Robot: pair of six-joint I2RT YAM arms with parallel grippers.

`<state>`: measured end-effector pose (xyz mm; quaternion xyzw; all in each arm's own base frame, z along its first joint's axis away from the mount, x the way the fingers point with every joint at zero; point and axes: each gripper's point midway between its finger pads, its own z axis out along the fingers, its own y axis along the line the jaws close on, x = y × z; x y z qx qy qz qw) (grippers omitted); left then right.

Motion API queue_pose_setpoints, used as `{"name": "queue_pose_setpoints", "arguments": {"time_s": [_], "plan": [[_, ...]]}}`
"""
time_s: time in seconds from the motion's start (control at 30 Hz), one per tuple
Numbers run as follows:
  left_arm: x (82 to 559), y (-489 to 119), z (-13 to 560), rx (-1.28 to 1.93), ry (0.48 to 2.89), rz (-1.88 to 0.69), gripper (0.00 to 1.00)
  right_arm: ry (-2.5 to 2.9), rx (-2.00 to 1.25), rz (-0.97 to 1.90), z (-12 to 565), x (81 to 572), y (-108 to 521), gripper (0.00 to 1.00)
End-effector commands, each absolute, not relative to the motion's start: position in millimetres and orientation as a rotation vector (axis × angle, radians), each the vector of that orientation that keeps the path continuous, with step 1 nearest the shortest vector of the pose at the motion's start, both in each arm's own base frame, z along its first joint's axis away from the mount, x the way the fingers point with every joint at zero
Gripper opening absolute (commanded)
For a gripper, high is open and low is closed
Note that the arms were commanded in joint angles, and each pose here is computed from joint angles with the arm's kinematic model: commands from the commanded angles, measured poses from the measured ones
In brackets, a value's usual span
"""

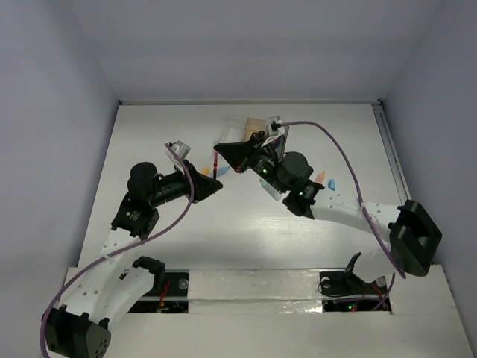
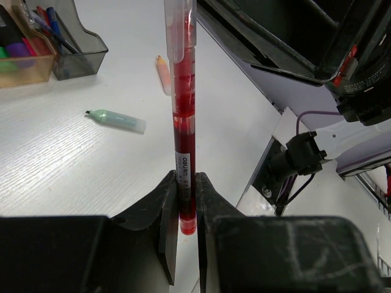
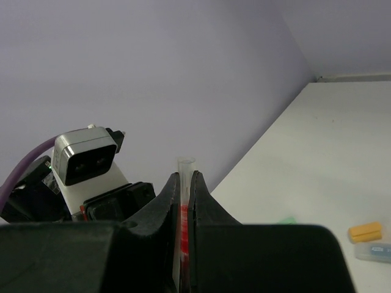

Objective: Sort the stationery into containers
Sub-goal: Close the pen cap on the pen.

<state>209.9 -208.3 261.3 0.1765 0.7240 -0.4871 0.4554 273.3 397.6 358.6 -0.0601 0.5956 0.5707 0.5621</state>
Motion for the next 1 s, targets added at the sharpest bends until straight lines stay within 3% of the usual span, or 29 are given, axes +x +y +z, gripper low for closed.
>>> {"name": "queue_pose_setpoints", "arguments": {"time_s": [0.0, 0.73, 0.97], "plan": [[216, -203, 292, 0.447, 1.645, -1.129, 0.0, 1.399, -0.162, 1.393, 361, 256, 397, 0.0], [221, -202, 308, 0.423, 1.606, -1.125, 0.0, 1.666, -0.407, 1.527, 295, 206, 411, 0.0], [226, -200, 337, 0.426, 1.555, -1.087, 0.0, 1.79, -0.528, 1.571, 265, 178, 412, 0.0]]}}
